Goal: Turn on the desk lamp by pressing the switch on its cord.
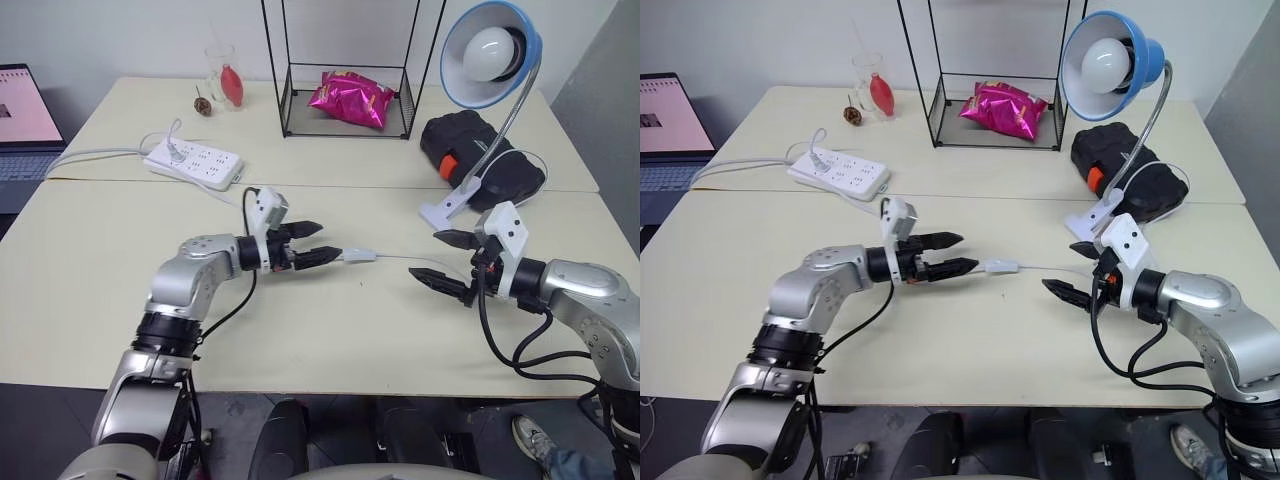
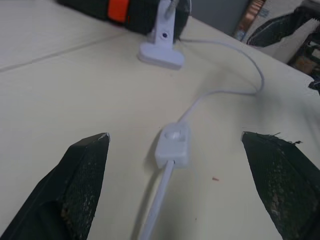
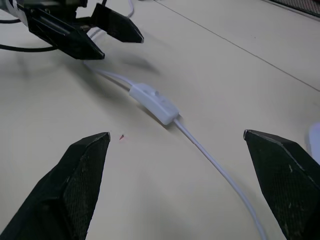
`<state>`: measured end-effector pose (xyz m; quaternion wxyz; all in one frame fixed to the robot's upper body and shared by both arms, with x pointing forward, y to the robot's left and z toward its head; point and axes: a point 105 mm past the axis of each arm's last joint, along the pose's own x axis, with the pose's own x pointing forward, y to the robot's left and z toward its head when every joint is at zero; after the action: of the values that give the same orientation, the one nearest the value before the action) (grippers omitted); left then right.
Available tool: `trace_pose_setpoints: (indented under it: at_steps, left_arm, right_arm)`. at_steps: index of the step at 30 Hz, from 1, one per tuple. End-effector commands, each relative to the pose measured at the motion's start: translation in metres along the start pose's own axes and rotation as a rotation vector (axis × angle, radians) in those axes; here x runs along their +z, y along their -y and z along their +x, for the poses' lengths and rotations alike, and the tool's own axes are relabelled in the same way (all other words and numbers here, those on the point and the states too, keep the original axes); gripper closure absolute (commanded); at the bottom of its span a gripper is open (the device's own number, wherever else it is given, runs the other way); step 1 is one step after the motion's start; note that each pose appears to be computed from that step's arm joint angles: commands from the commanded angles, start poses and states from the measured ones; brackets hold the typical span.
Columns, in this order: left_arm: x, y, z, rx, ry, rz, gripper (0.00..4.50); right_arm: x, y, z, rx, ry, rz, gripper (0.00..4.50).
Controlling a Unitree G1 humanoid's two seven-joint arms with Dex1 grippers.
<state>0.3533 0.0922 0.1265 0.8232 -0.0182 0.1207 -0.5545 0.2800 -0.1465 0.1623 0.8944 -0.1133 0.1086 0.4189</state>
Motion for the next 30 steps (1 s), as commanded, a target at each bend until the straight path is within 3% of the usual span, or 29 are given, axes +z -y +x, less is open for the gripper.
trace_pose_setpoints:
  at_steps: [1, 7, 24, 30]
  left_arm:
    - [0.003, -0.002, 0.009, -0.04, -0.021, 0.028, 0.12]
    - [-0.01, -0.001, 0.023, -0.096, -0.09, 0.021, 0.12]
    - [-0.023, -0.003, 0.038, -0.121, -0.127, -0.09, 0.12]
    - [-0.029, -0.002, 0.039, -0.128, -0.153, -0.064, 1.51]
  right_arm:
    - [0.009, -0.009, -0.009, -0.005, 0.011, -0.036, 0.0]
    - [0.006, -0.019, -0.012, -0.003, -0.015, -0.047, 0.0]
    - [0.005, -0.027, -0.017, 0.006, -0.032, -0.049, 0.0]
    - [0.004, -0.027, -0.018, 0.003, -0.034, -0.051, 0.0]
